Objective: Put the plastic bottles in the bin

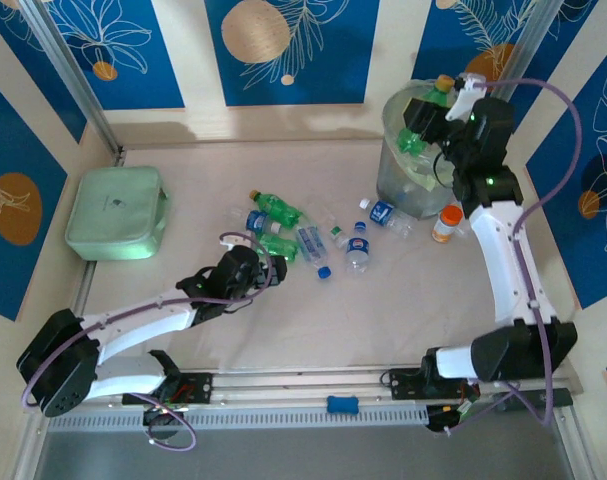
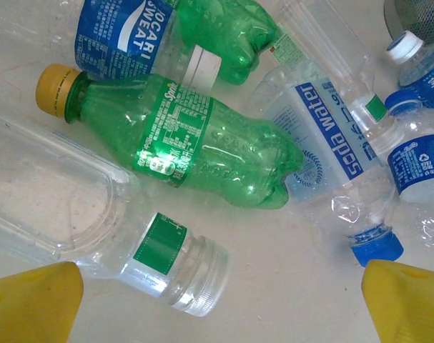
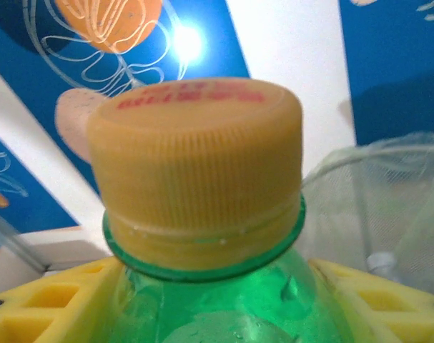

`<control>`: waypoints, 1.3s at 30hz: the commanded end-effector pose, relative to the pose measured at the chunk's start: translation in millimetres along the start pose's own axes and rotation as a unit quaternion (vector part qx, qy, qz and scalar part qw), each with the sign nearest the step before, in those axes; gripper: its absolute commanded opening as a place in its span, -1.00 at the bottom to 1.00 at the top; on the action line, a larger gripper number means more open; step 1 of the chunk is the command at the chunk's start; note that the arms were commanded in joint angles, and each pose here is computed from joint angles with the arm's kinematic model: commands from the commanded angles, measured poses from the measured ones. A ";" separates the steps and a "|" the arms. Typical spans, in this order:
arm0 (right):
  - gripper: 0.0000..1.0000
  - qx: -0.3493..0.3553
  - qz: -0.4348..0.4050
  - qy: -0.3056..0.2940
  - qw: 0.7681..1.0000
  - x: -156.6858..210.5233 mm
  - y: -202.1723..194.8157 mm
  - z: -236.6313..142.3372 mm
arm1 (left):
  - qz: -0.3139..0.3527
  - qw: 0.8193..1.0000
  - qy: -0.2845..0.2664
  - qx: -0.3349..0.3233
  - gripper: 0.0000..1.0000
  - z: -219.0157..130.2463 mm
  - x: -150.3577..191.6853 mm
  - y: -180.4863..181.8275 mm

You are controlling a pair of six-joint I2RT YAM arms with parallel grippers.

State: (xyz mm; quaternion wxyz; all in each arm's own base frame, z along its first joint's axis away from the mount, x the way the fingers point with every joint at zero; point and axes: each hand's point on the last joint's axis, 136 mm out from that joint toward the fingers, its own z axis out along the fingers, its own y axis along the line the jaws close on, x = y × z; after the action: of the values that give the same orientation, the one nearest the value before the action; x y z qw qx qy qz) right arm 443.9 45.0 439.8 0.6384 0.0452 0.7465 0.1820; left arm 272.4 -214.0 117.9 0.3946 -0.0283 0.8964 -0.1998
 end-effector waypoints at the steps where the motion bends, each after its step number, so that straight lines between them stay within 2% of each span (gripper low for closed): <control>1: 0.07 0.051 -0.032 -0.024 0.998 -19.6 -26.4 20.3 | 0.001 1.000 -0.002 -0.001 0.99 -3.4 -2.9 4.0; 6: 0.08 0.096 -0.043 -0.020 0.994 -17.9 -60.0 60.8 | -0.001 1.000 -0.001 0.002 0.99 -2.9 -4.0 2.2; 11: 0.09 0.111 -0.013 0.047 0.993 15.2 -92.2 97.0 | -0.001 1.000 0.004 0.006 0.99 -2.8 -3.6 0.2; 15: 0.15 0.105 0.007 0.096 0.990 42.5 -102.2 112.1 | 0.001 1.000 0.003 0.006 0.99 -2.7 -5.5 -0.5; 19: 0.28 0.101 0.017 0.120 0.987 52.7 -103.4 117.2 | 0.003 1.000 0.006 0.008 0.99 -1.9 -4.8 -1.6; 23: 0.66 0.103 0.014 0.116 0.988 42.6 -99.6 112.8 | 0.001 1.000 0.009 0.008 0.99 -2.0 -4.1 -1.3; 25: 0.74 0.105 0.012 0.109 0.988 33.3 -96.9 107.1 | 0.001 1.000 0.010 0.009 0.99 -2.5 -2.9 -0.9; 32: 0.78 0.071 0.009 0.091 0.993 12.6 -67.9 72.5 | -0.005 1.000 0.009 0.008 0.99 -1.6 -1.4 1.4; 35: 0.79 0.047 0.015 0.098 0.994 20.2 -50.8 50.9 | -0.005 1.000 0.007 0.009 0.99 -1.3 -2.5 0.4; 39: 0.80 0.015 0.018 0.117 0.993 47.6 -25.7 21.8 | -0.005 1.000 0.001 0.009 0.99 -2.1 -5.5 0.3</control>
State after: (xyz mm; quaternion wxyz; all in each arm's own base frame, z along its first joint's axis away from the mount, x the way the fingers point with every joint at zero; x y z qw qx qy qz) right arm 482.8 15.6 384.4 0.5480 0.0728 0.8193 0.1519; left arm 270.7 -213.3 115.9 0.3836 -0.0241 0.9002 -0.2050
